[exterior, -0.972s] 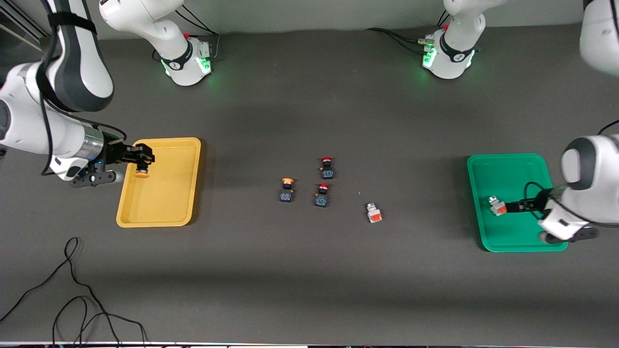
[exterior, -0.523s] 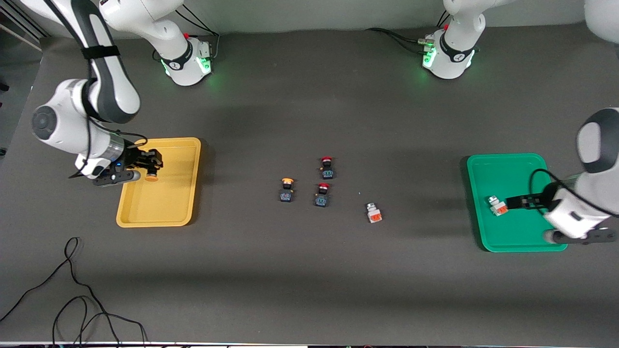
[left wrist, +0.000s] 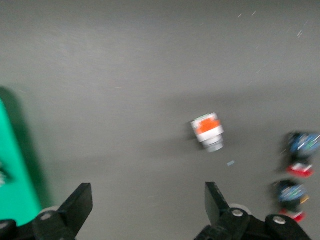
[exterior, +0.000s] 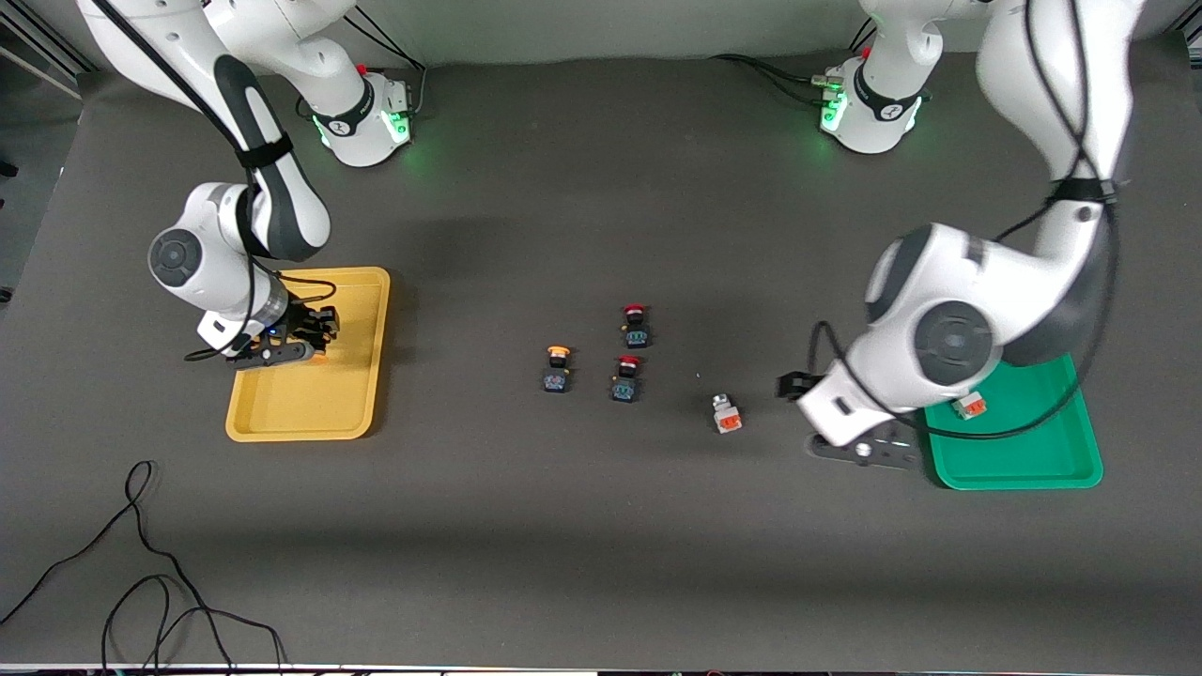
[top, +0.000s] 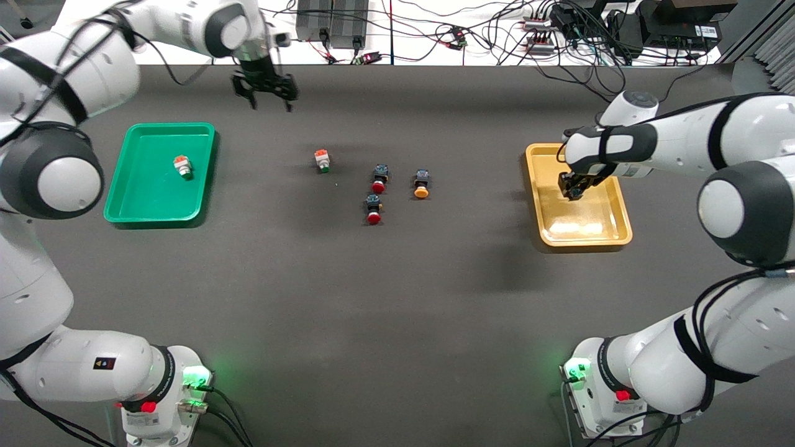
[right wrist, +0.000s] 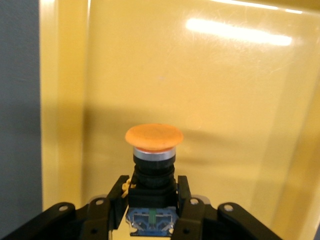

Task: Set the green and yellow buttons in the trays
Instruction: 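Open the right gripper over the yellow tray while the left gripper reaches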

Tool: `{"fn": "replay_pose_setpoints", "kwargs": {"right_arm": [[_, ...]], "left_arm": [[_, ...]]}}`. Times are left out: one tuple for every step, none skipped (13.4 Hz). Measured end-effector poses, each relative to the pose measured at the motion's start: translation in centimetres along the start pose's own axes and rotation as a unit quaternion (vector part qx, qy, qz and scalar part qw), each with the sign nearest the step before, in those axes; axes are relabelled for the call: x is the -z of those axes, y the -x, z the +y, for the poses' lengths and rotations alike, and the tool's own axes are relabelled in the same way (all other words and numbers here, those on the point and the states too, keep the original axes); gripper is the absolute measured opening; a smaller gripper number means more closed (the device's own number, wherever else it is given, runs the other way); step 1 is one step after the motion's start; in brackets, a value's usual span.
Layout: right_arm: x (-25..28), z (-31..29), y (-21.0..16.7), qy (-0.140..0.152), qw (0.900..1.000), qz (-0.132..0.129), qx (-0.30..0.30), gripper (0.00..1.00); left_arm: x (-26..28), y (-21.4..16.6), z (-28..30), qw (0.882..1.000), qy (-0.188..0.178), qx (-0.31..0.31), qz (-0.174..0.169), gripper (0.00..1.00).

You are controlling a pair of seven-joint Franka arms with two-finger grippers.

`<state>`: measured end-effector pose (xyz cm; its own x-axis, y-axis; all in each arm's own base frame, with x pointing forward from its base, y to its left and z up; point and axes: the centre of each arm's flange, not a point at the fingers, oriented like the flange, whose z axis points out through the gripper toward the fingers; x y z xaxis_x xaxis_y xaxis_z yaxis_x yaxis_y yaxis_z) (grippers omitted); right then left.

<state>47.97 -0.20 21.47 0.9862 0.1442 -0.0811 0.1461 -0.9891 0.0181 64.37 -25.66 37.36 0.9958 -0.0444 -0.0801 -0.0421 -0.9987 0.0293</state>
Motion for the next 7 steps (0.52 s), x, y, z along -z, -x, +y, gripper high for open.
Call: {"fn": "replay_pose_setpoints", "kwargs": {"right_arm": [[-0.5, -0.3, -0.1, 0.006, 1.000, 0.001, 0.004, 0.44], [-0.8, -0.5, -0.2, 0.009, 1.000, 0.001, 0.008, 0.44], [-1.1, -0.6, -0.3, 0.012, 1.000, 0.001, 0.009, 0.44], [-1.3, -0.6, -0.3, 0.014, 1.000, 0.000, 0.009, 0.44], [-1.4, -0.5, -0.3, 0.015, 1.000, 0.000, 0.009, 0.44], [-1.4, -0.5, -0.3, 0.015, 1.000, 0.000, 0.009, 0.49], [-1.4, -0.5, -0.3, 0.015, 1.000, 0.000, 0.010, 0.59]], "left_arm": [[-1.1, 0.3, 2.1, 0.999, 0.005, 0.033, 0.003, 1.00], [-2.4, 0.5, 3.9, 0.998, 0.009, 0.064, 0.003, 1.00], [-3.7, 0.7, 5.3, 0.995, 0.014, 0.100, 0.004, 1.00], [-4.9, 0.8, 6.5, 0.991, 0.017, 0.131, 0.004, 1.00], [-6.2, 0.9, 7.3, 0.989, 0.014, 0.149, 0.006, 1.00], [-7.5, 0.8, 7.7, 0.987, 0.012, 0.159, 0.009, 1.00], [-9.0, 0.3, 7.4, 0.986, 0.013, 0.168, 0.012, 1.00]]}}
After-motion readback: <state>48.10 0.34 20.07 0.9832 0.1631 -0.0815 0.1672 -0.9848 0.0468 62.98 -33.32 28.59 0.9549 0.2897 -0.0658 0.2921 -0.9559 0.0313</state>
